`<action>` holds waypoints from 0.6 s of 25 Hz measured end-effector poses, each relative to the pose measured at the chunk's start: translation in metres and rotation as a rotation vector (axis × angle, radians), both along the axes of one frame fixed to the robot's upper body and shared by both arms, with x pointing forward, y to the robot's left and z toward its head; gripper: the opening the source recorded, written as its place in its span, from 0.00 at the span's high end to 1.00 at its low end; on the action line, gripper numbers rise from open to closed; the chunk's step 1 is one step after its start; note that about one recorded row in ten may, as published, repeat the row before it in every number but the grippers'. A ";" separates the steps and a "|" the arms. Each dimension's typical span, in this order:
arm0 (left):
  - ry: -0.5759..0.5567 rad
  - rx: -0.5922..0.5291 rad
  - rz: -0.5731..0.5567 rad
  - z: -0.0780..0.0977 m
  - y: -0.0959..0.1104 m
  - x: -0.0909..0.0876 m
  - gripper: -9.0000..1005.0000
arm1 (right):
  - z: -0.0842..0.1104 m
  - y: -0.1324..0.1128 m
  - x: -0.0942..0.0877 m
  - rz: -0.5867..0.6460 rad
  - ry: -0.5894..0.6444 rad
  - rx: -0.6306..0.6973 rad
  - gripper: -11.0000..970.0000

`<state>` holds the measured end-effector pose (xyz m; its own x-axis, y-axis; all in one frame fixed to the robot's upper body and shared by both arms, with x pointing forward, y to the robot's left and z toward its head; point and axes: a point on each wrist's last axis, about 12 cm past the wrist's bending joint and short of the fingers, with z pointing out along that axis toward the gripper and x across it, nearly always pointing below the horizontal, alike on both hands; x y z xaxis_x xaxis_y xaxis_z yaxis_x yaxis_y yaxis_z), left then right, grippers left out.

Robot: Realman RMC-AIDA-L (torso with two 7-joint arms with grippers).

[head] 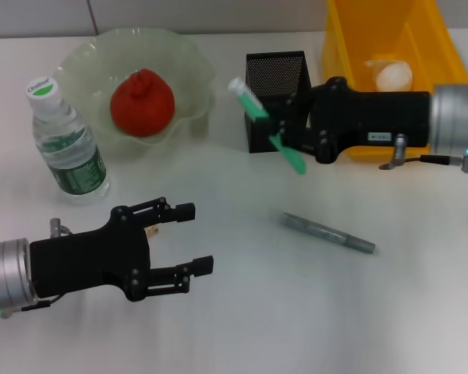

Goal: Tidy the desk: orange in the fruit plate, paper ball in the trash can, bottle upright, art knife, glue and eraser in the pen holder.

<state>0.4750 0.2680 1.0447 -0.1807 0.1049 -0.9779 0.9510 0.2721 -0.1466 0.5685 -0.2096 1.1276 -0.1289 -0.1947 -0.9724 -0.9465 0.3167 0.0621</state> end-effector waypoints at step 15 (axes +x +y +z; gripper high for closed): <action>0.013 -0.054 0.017 0.003 -0.004 0.002 0.25 | -0.026 -0.020 -0.003 -0.295 -0.170 0.352 0.75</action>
